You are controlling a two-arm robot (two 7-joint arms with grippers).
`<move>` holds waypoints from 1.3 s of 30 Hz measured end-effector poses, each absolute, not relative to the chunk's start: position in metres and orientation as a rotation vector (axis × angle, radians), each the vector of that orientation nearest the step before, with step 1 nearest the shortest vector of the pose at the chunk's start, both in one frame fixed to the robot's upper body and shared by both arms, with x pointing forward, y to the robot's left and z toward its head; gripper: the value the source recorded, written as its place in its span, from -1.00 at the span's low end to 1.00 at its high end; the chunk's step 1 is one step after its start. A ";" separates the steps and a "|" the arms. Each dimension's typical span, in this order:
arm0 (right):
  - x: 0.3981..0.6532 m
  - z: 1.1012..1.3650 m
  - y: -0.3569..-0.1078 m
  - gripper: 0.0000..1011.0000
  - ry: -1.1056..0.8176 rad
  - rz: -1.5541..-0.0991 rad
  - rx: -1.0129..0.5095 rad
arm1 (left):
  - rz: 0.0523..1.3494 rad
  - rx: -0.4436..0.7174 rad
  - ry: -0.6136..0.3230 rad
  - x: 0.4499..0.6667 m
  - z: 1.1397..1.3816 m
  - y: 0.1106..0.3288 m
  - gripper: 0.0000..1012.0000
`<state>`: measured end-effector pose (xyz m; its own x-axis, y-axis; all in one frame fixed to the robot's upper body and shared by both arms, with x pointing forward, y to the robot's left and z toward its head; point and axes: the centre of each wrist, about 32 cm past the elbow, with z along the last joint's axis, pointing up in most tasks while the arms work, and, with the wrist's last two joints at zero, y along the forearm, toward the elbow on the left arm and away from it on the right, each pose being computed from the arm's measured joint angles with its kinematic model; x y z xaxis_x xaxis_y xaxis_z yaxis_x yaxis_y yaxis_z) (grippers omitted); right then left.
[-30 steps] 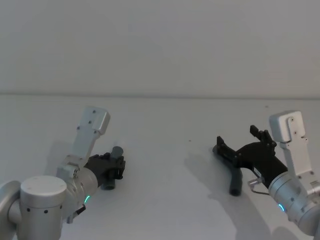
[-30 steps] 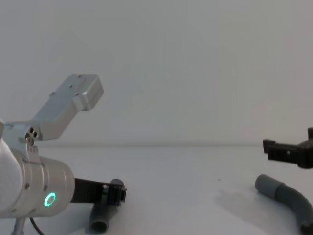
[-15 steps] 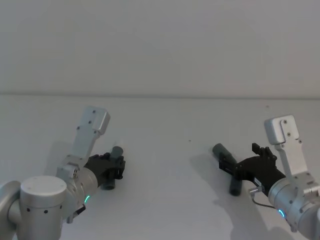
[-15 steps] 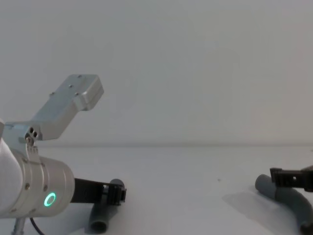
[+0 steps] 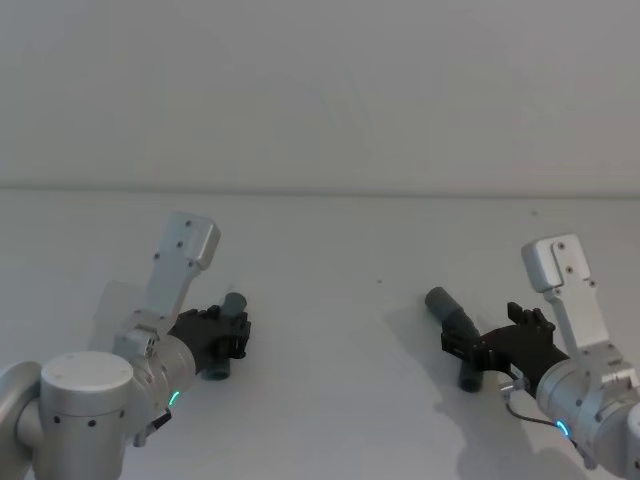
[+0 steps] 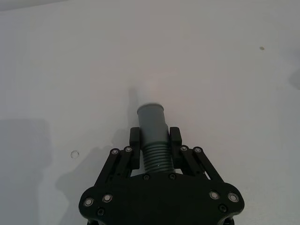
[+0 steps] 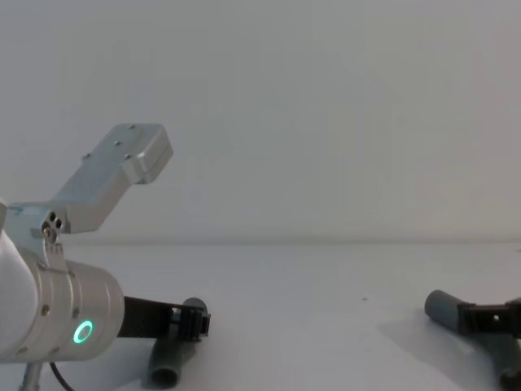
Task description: Use both hands to pick up one end of the pipe from the table, align the ends, and insert them.
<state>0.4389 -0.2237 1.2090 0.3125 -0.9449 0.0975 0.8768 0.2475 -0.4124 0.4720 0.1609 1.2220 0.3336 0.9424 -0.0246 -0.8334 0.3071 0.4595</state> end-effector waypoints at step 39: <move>0.462 1.208 -0.215 0.96 0.247 -1.242 -0.522 | 1.200 0.400 0.314 0.472 1.222 0.161 -0.30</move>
